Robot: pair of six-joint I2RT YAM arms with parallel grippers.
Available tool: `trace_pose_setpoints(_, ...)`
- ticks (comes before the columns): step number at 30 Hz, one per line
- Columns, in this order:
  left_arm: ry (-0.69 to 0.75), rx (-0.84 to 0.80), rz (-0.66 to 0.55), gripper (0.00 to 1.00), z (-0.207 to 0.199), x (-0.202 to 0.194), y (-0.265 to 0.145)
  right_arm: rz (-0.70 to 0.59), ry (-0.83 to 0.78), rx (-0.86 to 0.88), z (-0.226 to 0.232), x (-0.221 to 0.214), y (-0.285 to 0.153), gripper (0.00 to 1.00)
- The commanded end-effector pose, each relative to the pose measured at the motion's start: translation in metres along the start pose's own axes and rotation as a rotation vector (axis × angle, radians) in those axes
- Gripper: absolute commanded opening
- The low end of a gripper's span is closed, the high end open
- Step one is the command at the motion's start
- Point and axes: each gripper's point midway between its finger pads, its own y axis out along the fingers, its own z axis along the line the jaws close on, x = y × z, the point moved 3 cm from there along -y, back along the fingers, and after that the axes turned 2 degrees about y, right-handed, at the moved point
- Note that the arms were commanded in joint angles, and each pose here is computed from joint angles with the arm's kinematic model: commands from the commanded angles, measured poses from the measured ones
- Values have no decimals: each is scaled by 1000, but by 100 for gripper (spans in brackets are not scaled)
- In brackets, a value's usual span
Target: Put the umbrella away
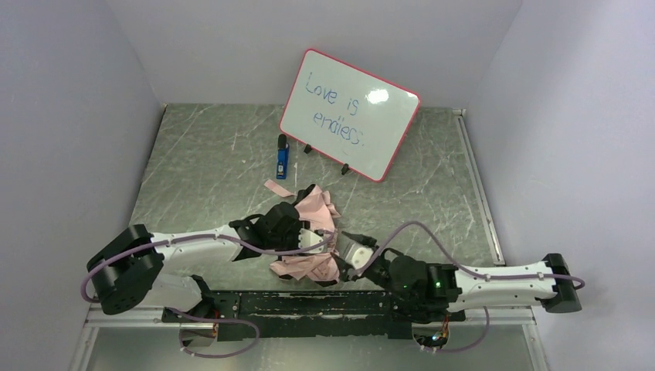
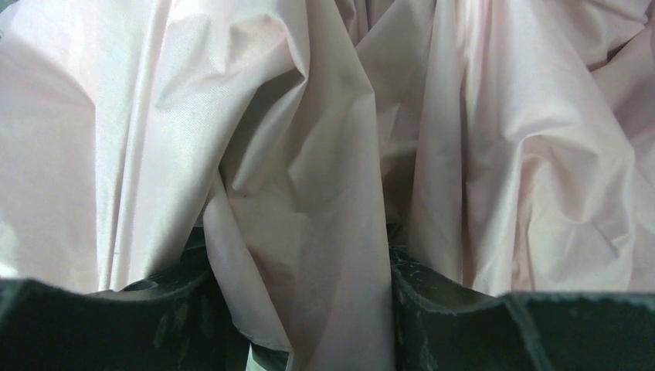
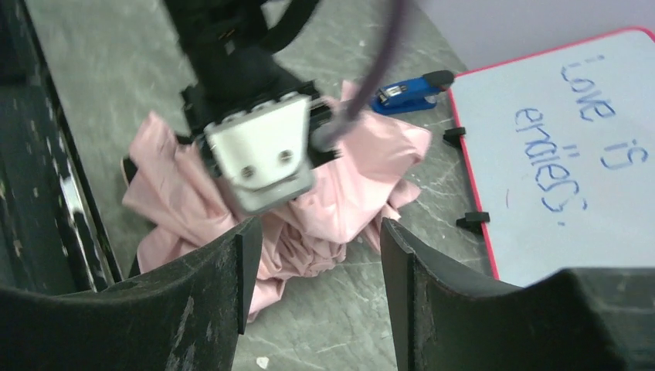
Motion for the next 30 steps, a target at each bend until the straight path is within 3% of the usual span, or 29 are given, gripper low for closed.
trace_pose_setpoints(1,39,13,61,51,-6,-18,-4,-34,278,-148,-27,22,-13,62)
trace_pose_setpoints(5,64,52,58,51,-2,-18,-6,-8,399,-225,-45,25,-14,62)
trace_pose_setpoints(10,98,105,54,51,3,-16,-5,173,537,-224,-78,-3,10,65)
trace_pose_setpoints(13,133,124,76,51,2,-19,-5,295,655,-112,-92,-28,31,69)
trace_pose_setpoints(16,175,163,79,51,4,-17,-5,339,740,14,-103,-41,51,77)
trace_pose_setpoints(23,266,208,104,50,-1,-18,-3,347,718,272,-91,-51,92,84)
trace_pose_setpoints(30,307,198,115,50,-9,-18,2,423,710,489,-61,-76,102,92)
